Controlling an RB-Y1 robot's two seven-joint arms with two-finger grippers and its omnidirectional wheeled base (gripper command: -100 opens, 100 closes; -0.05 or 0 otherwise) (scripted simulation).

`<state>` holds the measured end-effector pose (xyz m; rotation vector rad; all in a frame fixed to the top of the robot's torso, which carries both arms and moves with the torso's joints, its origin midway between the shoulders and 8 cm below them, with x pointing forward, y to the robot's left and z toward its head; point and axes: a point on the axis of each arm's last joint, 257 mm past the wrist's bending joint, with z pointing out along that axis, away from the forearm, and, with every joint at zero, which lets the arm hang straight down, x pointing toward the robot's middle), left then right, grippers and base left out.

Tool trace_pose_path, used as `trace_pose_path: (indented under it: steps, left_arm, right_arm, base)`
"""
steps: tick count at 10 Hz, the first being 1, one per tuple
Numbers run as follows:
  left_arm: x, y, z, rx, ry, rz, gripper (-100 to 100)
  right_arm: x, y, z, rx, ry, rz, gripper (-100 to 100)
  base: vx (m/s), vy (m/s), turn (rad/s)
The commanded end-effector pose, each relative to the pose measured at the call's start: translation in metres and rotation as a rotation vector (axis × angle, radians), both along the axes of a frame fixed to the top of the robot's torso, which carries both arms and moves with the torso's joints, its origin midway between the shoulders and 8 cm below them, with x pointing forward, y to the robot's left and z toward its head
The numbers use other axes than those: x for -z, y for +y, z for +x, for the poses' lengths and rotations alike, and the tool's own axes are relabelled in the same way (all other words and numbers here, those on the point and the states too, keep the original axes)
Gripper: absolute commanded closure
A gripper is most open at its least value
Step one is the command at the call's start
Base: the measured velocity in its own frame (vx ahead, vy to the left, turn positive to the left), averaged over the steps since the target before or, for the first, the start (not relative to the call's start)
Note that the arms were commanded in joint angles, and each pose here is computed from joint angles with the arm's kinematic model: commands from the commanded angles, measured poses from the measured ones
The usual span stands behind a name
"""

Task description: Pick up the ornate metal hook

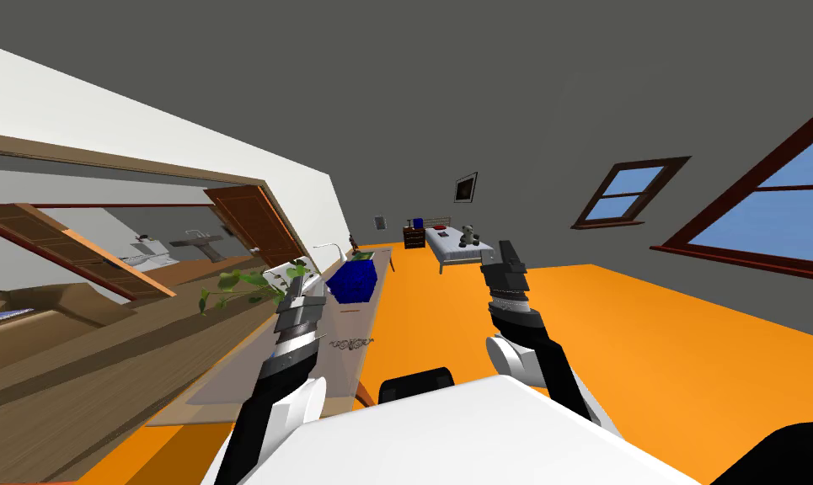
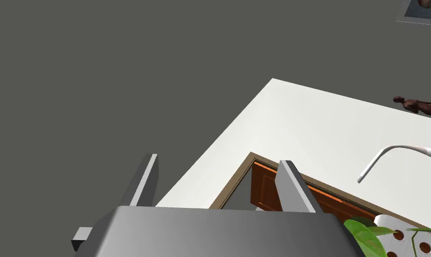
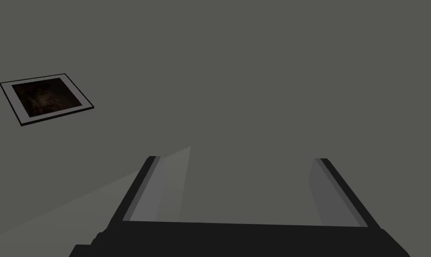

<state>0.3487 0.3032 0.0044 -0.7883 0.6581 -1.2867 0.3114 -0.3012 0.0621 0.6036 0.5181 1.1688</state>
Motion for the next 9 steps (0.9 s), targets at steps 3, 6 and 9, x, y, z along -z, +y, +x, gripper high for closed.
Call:
trace_pose_path:
  steps: [3, 6, 9]
  left_arm:
    - [0.032, -0.004, 0.026, 0.04, 0.104, 0.037, -100]
    - [0.071, -0.002, 0.054, 0.059, 0.22, 0.042, -100]
    - [0.102, 0.0, 0.075, 0.066, 0.315, 0.036, -100]
  right_arm:
    - [0.0, 0.0, 0.0, 0.0, 0.0, 0.0, 0]
    - [0.0, 0.0, 0.0, 0.0, 0.0, 0.0, 0]
    - [0.0, 0.0, 0.0, 0.0, 0.0, 0.0, 0]
  base:
    - [-0.036, -0.09, -0.057]
    - [-0.072, -0.041, -0.065]
    - [-0.043, -0.016, -0.053]
